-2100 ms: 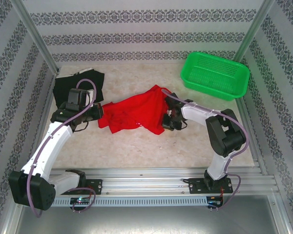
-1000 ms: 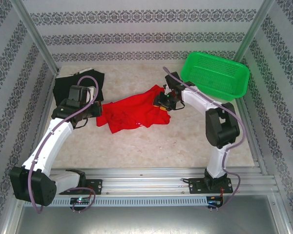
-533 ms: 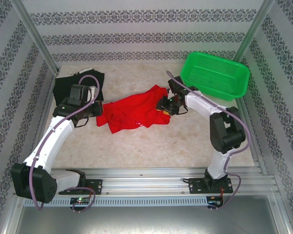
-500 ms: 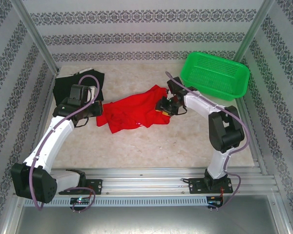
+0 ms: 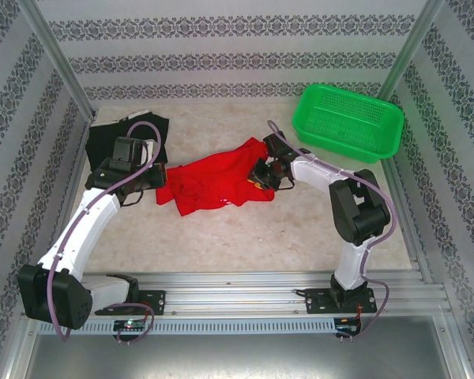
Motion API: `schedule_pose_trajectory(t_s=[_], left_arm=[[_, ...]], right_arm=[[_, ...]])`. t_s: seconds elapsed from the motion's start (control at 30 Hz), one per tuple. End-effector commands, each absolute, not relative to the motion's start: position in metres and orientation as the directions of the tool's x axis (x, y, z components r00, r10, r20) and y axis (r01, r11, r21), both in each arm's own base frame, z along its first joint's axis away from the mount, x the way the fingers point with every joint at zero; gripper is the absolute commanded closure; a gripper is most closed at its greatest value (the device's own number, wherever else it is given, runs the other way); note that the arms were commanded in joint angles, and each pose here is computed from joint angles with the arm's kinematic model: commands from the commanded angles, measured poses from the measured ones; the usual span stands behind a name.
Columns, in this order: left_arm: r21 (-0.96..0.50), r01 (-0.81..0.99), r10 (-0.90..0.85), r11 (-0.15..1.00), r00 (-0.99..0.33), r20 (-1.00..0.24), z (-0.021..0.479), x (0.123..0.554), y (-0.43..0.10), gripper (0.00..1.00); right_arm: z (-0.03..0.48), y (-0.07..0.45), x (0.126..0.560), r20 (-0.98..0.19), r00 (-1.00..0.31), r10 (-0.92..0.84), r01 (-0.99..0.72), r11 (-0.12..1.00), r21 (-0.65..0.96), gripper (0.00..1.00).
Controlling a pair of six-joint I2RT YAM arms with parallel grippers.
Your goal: Fold and stack the t-shirts
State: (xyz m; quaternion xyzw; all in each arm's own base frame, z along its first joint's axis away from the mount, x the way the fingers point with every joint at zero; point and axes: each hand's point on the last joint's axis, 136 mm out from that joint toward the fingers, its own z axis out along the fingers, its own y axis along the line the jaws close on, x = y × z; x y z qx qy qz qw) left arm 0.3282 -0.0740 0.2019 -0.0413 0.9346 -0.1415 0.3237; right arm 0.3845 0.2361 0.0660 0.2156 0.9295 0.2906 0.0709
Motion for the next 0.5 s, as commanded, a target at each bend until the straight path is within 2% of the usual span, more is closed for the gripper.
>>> schedule_pose_trajectory(t_s=[0.0,0.07,0.2,0.37,0.47], left_arm=[[-0.257,0.026,-0.149,0.966,-0.756,-0.638,0.218,0.328,-0.065,1.0],[-0.249,0.009,-0.16,0.968,-0.744,-0.648,0.223,0.329,-0.058,1.0],[-0.251,-0.019,-0.195,0.968,-0.687,-0.7,0.257,0.337,-0.043,1.0],[-0.198,-0.015,-0.174,0.98,-0.541,-0.823,0.343,0.347,-0.028,1.0],[-0.173,-0.023,-0.165,0.985,-0.44,-0.882,0.395,0.352,-0.019,1.0]], right_arm=[[0.075,0.213,0.393,-0.073,-0.849,0.523,0.405,0.734,0.546,0.88],[0.1,0.202,0.397,-0.141,-0.846,0.513,0.369,0.757,0.54,1.0],[0.158,0.188,0.395,-0.243,-0.848,0.47,0.279,0.788,0.549,1.0],[0.259,0.166,0.378,-0.401,-0.82,0.408,0.118,0.807,0.579,1.0],[0.31,0.138,0.368,-0.476,-0.764,0.435,0.075,0.793,0.605,1.0]])
